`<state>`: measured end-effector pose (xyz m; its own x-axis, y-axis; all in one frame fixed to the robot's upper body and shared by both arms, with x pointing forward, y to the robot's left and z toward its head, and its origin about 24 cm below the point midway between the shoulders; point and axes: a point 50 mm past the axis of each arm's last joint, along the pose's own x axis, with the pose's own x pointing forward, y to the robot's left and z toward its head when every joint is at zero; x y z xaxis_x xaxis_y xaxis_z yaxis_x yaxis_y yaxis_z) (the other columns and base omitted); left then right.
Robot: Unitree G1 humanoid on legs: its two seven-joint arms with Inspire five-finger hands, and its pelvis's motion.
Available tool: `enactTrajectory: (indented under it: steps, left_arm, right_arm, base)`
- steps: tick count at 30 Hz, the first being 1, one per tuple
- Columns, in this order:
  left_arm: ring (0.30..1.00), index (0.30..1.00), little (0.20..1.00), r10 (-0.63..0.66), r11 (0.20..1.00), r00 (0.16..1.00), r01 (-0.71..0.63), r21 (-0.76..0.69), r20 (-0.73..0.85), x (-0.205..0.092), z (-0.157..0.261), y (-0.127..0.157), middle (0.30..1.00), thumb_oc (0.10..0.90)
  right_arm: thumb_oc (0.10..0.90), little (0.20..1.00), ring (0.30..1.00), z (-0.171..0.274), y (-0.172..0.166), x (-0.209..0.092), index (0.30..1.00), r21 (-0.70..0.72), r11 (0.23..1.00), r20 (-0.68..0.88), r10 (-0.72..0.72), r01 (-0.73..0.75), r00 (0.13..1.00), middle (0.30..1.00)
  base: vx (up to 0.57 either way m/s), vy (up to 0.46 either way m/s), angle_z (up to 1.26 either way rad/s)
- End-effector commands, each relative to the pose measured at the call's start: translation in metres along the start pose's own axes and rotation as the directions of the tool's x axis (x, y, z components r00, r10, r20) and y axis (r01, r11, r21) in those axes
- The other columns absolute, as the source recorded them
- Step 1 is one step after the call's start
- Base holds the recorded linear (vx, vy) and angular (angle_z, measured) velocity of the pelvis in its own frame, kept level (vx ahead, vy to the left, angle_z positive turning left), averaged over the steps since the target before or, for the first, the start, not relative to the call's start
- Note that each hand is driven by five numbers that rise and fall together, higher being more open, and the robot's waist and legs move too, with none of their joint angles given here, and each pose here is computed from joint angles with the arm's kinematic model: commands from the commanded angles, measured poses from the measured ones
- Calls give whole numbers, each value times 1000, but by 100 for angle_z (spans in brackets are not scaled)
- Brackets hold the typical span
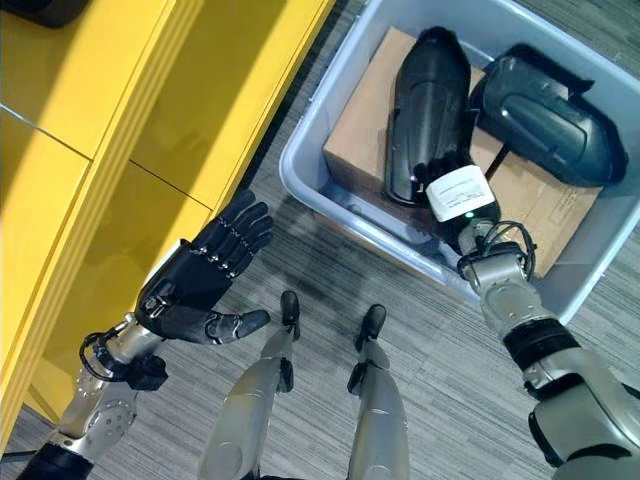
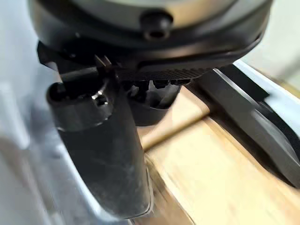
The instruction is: Move parts from the plastic box to the shelf.
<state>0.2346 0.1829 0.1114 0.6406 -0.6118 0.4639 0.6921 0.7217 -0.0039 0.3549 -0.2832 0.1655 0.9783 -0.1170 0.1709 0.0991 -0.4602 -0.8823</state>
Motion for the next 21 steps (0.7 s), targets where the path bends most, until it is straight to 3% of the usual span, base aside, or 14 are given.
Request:
enactTrajectory:
  steps: [1, 13, 21]
  left_arm:
    - [1000, 1000, 1000, -69, 997, 978, 61, 47, 197, 7, 32, -15, 1000, 900]
    - [1000, 1000, 1000, -51, 998, 976, 46, 30, 213, 17, 31, -18, 1000, 900]
    - [1000, 1000, 1000, -55, 998, 973, 52, 23, 222, 26, 28, -21, 1000, 900]
  right_arm:
    - [900, 1000, 1000, -45, -18, 3, 1000, 56, 995, -229, -66, 81, 971, 1000]
    - [900, 1000, 1000, -9, -17, 0, 1000, 344, 934, -202, -32, 102, 979, 1000]
    - [900, 1000, 1000, 17, -27, 4, 1000, 343, 932, -136, -71, 115, 988, 1000]
  base:
    - [-2, 29, -6]
    - [1, 25, -6]
    - [0, 0, 0]
